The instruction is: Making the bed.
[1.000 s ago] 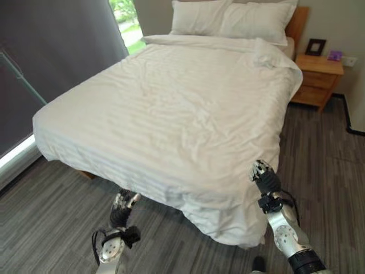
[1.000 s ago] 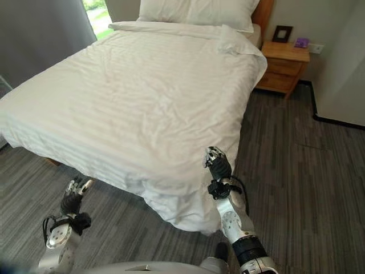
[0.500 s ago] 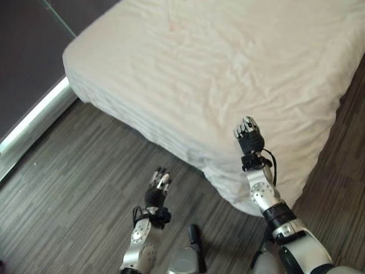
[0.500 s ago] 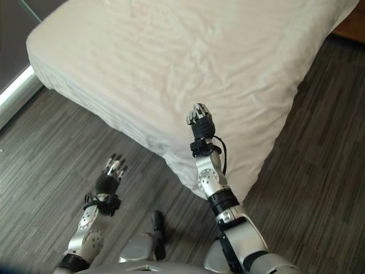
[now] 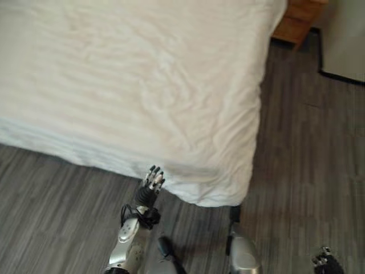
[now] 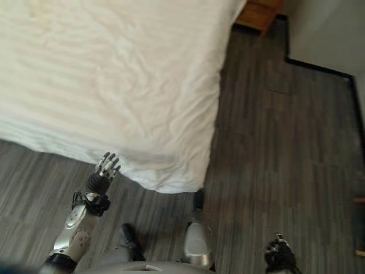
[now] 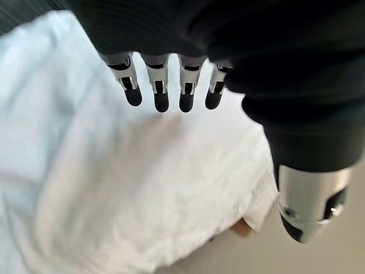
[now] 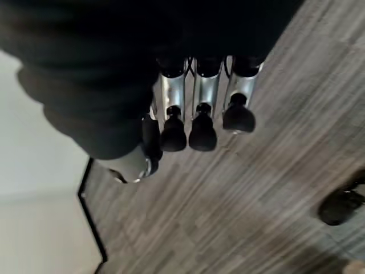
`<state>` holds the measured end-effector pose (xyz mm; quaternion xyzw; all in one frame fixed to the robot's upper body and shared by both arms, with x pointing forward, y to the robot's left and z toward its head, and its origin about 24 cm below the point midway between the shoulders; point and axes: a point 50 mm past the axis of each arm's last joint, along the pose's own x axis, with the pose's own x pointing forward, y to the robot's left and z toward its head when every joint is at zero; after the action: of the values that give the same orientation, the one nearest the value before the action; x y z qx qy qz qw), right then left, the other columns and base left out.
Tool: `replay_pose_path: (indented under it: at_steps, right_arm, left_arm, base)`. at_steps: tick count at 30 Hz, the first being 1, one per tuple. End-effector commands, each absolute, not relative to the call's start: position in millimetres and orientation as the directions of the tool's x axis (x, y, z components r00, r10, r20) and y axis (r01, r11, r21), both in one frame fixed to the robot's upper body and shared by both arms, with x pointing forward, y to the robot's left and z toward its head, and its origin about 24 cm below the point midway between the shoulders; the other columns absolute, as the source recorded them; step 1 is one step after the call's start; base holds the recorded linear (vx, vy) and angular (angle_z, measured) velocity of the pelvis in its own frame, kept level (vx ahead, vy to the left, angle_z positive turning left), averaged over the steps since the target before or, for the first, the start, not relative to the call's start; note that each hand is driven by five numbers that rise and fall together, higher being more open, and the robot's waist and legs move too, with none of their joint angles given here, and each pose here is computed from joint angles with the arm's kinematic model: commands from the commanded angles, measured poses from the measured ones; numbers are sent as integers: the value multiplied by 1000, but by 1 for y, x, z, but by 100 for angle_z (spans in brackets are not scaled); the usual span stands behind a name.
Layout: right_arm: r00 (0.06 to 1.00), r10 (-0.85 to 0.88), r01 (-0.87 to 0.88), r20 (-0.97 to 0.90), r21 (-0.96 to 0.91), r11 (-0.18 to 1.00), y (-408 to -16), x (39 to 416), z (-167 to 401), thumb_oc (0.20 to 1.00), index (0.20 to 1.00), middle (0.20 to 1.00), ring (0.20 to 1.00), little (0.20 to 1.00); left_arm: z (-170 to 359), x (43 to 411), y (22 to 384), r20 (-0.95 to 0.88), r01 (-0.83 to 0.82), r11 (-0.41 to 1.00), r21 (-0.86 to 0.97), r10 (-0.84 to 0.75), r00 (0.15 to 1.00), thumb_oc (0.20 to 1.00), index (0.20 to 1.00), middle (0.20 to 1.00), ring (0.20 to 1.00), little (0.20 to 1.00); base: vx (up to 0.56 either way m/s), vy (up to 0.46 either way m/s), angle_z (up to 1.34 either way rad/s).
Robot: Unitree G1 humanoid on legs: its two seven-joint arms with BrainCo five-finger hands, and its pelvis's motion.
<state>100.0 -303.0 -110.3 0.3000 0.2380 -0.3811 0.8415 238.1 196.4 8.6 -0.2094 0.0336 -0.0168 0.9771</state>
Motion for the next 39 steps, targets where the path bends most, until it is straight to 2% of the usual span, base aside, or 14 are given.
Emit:
replay_pose_path:
  at_steps: [1,4,5,7,8,10,12,14,16,19,24,29,39]
  right_arm:
    - [837,-330,503,-437,374,779,-272,190,-76,1000,1000,1000,1000,1000]
    - [875,-298,448,-382,403,798,-263,198,-67,1000,1000,1000,1000,1000]
    - [919,-259,367,-297,406,837,-256,211,-51,1000,1000,1000,1000,1000]
    - [946,-233,307,-226,391,868,-250,221,-36,1000,1000,1000,1000,1000]
    - [946,-230,306,-230,391,868,-248,220,-36,1000,1000,1000,1000,1000]
    - [983,-149,170,-103,236,957,-240,234,-5,1000,1000,1000,1000,1000]
    - [996,-61,61,60,-7,998,-241,236,41,1000,1000,1000,1000,1000]
    - [991,-26,36,131,-70,997,-240,239,60,1000,1000,1000,1000,1000]
    - [978,74,-44,196,-150,988,-227,238,80,1000,1000,1000,1000,1000]
    - [972,175,-123,160,-290,949,-212,234,77,1000,1000,1000,1000,1000]
    - [966,218,-157,136,-356,921,-200,243,75,1000,1000,1000,1000,1000]
    - [964,223,-153,148,-377,913,-198,245,79,1000,1000,1000,1000,1000]
    - [960,239,-170,145,-378,910,-185,246,75,1000,1000,1000,1000,1000]
  left_arm:
    - [54,236,182,206,241,836,-493,-157,966,1000,1000,1000,1000,1000]
    - [69,230,187,270,285,849,-445,-176,947,1000,1000,1000,1000,1000]
    - [85,227,194,322,309,889,-338,-199,926,1000,1000,1000,1000,1000]
    - [102,222,208,373,265,941,-211,-173,911,1000,1000,1000,1000,1000]
    - [102,221,208,371,258,944,-206,-169,913,1000,1000,1000,1000,1000]
    - [117,217,218,414,181,979,-100,-124,902,1000,1000,1000,1000,1000]
    - [107,217,220,378,122,988,-99,-76,923,1000,1000,1000,1000,1000]
    - [100,220,215,351,124,986,-111,-78,933,1000,1000,1000,1000,1000]
    - [83,225,195,290,174,968,-183,-116,950,1000,1000,1000,1000,1000]
    - [66,232,165,239,234,933,-272,-170,956,1000,1000,1000,1000,1000]
    - [57,237,144,196,250,896,-367,-188,962,1000,1000,1000,1000,1000]
    - [54,239,139,175,221,886,-408,-162,971,1000,1000,1000,1000,1000]
    - [48,236,138,114,261,915,-308,-237,965,1000,1000,1000,1000,1000]
  base:
    - [-84,133,-86]
    - [-107,76,-114]
    - [-101,-19,-97]
    - [-138,-48,-76]
    - [-154,-92,-93]
    - [-156,-207,-142]
    - [-41,-379,-176]
    - [0,-225,-160]
    - [-19,-175,-127]
    - [8,-370,-193]
    - [219,-196,-154]
    - [339,-27,-46]
    - [360,3,-2]
